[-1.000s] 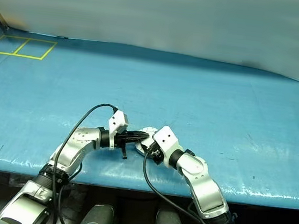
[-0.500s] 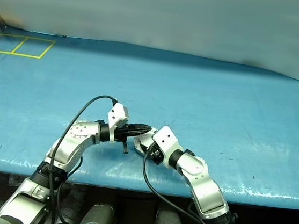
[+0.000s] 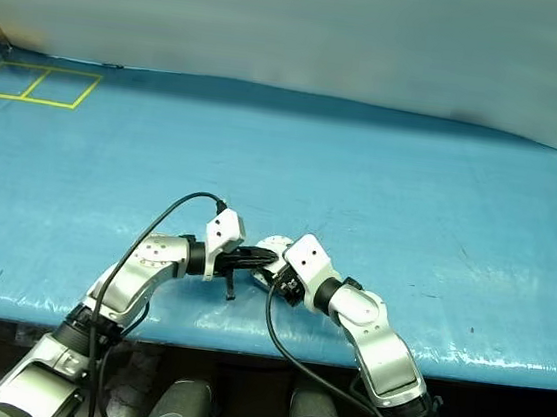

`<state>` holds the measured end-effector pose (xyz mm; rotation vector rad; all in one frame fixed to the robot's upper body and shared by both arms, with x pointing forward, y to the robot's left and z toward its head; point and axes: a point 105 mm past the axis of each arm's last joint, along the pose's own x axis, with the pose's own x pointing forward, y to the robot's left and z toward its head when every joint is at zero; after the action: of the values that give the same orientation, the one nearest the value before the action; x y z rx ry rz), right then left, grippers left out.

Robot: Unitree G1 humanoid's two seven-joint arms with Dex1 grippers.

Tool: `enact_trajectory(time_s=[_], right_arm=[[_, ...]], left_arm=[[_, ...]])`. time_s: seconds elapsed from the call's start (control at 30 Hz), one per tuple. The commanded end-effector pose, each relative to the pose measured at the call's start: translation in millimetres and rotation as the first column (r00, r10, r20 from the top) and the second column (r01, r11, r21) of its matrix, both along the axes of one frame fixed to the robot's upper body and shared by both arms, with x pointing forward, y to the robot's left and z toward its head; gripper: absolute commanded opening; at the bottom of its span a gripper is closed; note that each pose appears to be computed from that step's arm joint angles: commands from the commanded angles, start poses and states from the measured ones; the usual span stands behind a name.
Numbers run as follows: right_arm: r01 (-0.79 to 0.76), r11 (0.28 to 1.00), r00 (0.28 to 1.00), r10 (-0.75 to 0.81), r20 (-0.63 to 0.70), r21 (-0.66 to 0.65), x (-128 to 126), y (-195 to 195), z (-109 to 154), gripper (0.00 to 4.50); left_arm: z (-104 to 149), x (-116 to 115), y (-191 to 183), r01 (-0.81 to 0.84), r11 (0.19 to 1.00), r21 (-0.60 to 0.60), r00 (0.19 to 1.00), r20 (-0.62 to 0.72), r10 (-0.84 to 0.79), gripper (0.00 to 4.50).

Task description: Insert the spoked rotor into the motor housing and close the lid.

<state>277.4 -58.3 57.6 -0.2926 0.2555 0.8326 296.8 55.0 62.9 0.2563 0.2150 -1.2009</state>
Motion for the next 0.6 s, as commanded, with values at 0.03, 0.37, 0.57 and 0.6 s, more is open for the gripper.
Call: enact_trajectory(time_s=[0.03,0.37,0.57,0.6], right_arm=[[0.025,0.999,0.997,-0.029,-0.073,-0.048,-4,-8,-21,3.05],[-0.038,0.999,0.999,0.038,-0.023,0.019,-11,-3,-3,4.46],[0.001,0.999,0.999,-0.003,0.041,0.034,-4,-6,9,4.46],[0.006,0.999,0.998,-0.009,0.061,0.053,-2,-6,14,4.46]], left_arm=[[-10,2,1,-0.013,0.999,0.049,1.0,-0.006,0.014,0.09],[-18,6,9,-0.05,0.996,0.078,0.999,-0.008,0.051,0.0],[-17,4,12,-0.059,0.996,0.062,0.998,-0.017,0.06,0.0],[-17,3,13,-0.059,0.996,0.065,0.998,-0.019,0.06,0.0]])
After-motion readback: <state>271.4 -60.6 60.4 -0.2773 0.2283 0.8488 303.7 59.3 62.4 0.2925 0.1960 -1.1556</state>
